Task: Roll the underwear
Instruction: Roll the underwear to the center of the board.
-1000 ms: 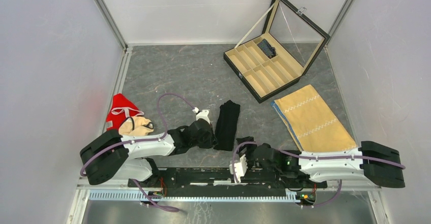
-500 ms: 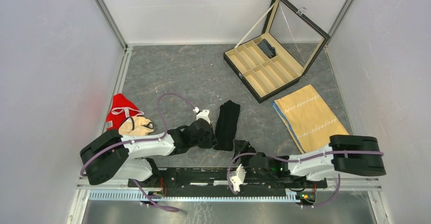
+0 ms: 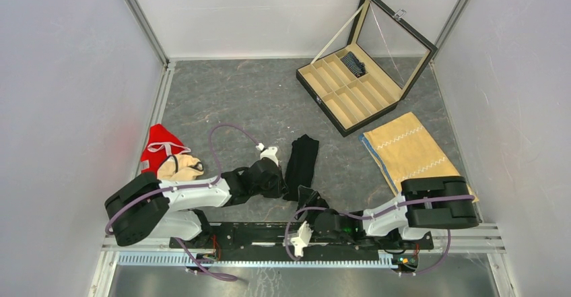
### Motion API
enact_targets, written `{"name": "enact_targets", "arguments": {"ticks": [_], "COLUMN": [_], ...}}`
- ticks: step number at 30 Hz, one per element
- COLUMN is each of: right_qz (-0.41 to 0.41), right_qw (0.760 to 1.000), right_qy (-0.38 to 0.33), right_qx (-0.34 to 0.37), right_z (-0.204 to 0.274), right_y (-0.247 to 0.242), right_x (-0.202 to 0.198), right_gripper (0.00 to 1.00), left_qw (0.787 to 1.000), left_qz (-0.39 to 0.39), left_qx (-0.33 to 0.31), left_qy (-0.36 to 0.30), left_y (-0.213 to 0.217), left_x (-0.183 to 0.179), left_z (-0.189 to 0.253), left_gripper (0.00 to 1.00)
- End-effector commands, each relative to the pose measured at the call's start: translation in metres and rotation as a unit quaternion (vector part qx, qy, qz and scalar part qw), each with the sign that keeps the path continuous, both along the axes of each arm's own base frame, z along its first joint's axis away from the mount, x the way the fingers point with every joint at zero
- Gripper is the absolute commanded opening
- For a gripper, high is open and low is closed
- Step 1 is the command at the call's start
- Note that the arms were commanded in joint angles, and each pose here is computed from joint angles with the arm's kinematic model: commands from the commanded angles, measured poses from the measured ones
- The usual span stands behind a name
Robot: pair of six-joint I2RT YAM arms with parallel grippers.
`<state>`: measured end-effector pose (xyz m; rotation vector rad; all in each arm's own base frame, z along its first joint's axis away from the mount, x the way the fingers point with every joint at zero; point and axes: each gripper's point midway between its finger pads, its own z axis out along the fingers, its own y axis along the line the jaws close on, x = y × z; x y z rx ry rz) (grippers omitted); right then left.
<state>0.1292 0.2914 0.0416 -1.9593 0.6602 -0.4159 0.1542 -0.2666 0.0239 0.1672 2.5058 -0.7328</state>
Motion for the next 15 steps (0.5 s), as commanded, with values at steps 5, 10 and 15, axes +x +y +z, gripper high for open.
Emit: {"name": "enact_targets", "arguments": {"ticks": [5,10,15], "right_qz": [-0.039,-0.068,-0.079], "right_qw": [0.999,0.997,0.996], "right_qy": [0.038,0.029,0.018], "right_qx": [0.000,0.012,0.033], "right_z": [-0.015,-0.014,-0.012], "right_y": [0.010,0.012,0.019], "right_x": [-0.002,-0.002,-0.006], "right_gripper": [0.77,0.76,0.73], "left_qw": [0.999,0.997,0.997], "left_qz": [0.005,0.038,0.052], "left_qx": [0.007,-0.021,-0.026], "left_qy": [0.046,0.056,0.052], "left_y": [0.015,0.018,0.022], "left_x": [-0.021,-0.024,-0.023], "left_z": [-0.014,-0.009,-0.004], "left_gripper": [0.02,0.02,0.02]}}
